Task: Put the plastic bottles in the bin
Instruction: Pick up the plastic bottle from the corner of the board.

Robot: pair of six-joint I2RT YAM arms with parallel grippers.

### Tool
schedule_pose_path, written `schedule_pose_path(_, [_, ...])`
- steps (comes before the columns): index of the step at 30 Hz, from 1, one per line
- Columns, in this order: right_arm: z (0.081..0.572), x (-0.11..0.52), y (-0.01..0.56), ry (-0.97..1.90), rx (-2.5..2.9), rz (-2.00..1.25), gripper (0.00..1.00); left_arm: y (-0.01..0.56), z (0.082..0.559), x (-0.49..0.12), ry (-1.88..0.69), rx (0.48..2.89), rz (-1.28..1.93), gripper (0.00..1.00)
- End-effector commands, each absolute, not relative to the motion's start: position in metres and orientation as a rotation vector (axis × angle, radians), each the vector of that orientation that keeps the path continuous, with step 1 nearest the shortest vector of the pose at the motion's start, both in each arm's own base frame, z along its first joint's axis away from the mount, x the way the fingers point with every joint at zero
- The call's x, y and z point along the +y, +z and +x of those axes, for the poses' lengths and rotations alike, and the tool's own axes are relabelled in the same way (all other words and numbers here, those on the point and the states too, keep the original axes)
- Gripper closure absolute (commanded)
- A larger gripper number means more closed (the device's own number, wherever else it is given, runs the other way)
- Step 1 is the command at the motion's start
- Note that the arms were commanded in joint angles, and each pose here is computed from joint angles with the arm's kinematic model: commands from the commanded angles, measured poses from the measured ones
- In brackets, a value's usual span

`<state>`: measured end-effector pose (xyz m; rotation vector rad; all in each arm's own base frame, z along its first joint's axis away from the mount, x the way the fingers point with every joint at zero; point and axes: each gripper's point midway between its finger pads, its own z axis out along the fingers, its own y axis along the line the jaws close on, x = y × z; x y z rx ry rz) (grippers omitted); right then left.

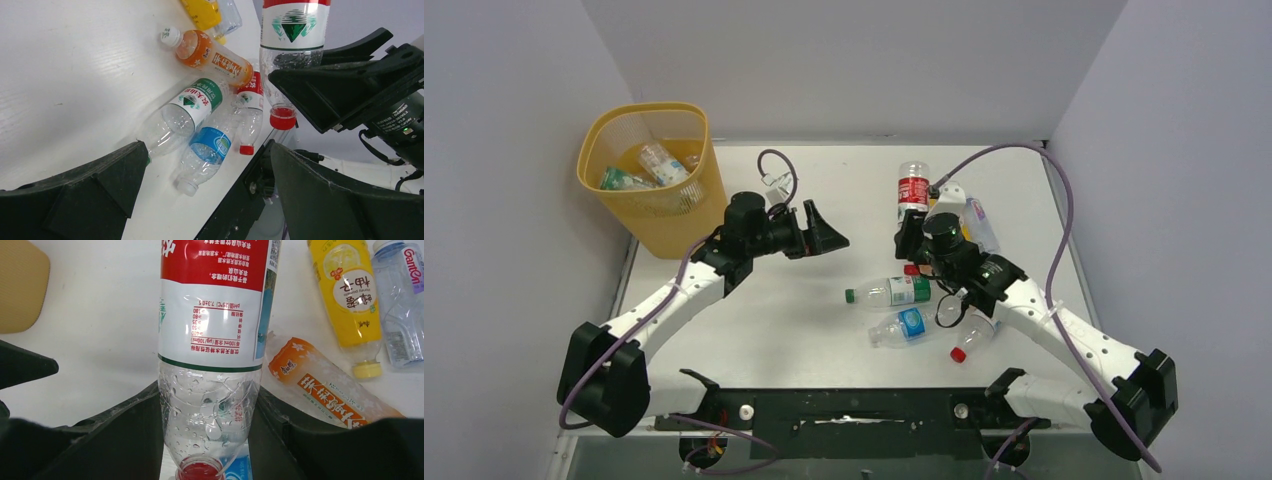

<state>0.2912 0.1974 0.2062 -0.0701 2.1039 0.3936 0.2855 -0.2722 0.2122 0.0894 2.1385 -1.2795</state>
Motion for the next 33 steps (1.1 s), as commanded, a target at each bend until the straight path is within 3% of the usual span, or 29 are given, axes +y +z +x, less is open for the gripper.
schedule_pose_path(1, [0.29, 0.204, 0.217, 0.403, 2.031, -0.043, 0.51, 0.24, 0.287, -0.274, -1.34, 2.038, 0.093, 0.02])
schedule_pose_path(22, [0.271, 0.219, 0.21, 0.505, 2.061, -0.122, 0.52, 0.247, 0.296, -0.266, -1.445, 1.989, -0.008, 0.02])
schedule_pose_path(33, [0.257, 0.245, 0.198, 0.606, 2.09, -0.179, 0.52, 0.254, 0.295, -0.273, -1.646, 1.926, -0.115, 0.02])
